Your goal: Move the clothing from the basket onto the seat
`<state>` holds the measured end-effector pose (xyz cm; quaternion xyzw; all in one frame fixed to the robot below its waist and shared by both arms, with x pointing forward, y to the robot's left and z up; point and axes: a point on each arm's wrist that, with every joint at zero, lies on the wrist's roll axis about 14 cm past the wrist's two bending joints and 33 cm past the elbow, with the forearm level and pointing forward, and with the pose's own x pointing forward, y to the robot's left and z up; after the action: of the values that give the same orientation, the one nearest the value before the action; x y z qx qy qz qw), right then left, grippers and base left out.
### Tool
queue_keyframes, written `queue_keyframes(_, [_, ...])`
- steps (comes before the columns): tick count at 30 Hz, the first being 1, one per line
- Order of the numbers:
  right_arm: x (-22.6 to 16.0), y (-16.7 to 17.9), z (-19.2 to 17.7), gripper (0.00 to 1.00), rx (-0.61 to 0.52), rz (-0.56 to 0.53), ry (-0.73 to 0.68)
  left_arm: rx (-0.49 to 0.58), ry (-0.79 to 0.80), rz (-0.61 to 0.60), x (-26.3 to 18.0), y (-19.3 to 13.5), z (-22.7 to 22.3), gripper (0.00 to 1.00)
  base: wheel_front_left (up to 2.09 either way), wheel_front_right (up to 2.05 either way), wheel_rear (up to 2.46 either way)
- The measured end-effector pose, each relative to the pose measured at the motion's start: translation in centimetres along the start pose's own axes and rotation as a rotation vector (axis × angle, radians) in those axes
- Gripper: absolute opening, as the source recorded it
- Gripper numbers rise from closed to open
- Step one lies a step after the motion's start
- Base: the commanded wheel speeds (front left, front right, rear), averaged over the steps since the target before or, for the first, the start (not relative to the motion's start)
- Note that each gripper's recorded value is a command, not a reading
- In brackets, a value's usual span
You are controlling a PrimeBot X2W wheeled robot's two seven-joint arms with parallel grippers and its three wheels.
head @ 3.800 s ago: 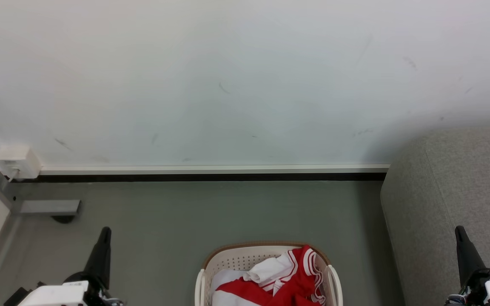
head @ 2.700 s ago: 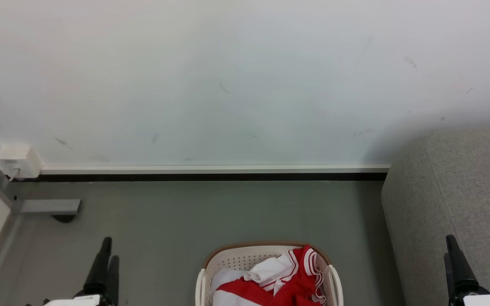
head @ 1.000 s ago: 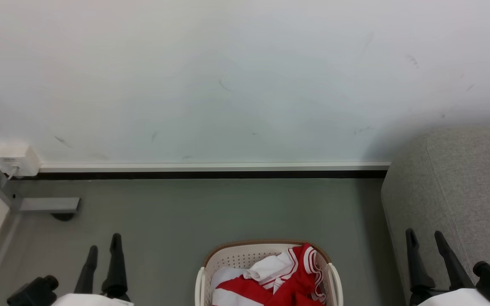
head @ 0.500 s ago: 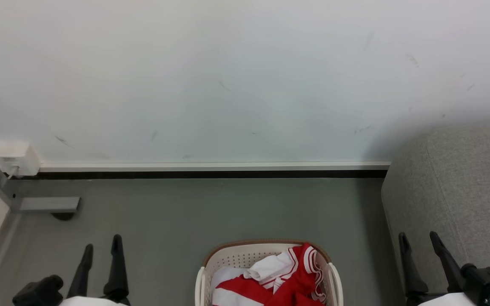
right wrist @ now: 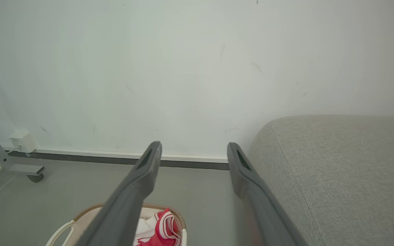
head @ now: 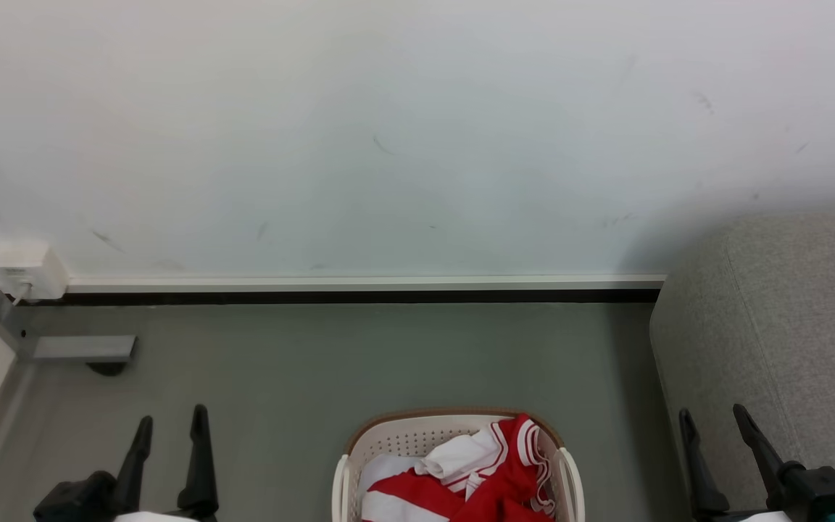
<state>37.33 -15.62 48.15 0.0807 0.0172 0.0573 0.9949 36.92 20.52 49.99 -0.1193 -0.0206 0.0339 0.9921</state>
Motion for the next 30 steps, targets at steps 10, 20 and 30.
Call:
queue_keyframes(10, [-0.3,-0.2,-0.1,1.0,-0.049,0.001,-0.004,0.081,-0.006,-0.028,0.0,-0.3,0.0,1.0,0.0,0.0,0.0])
queue_keyframes(20, [-0.4,-0.2,-0.5,1.0,-0.108,0.011,0.003,0.148,-0.012,-0.048,0.0,-0.5,-0.1,1.0,0.0,0.0,0.0])
queue_keyframes(30, [-0.5,-0.2,-0.9,1.0,-0.149,0.018,0.009,0.194,-0.006,-0.042,-0.3,0.0,-0.5,1.0,0.0,0.0,0.0])
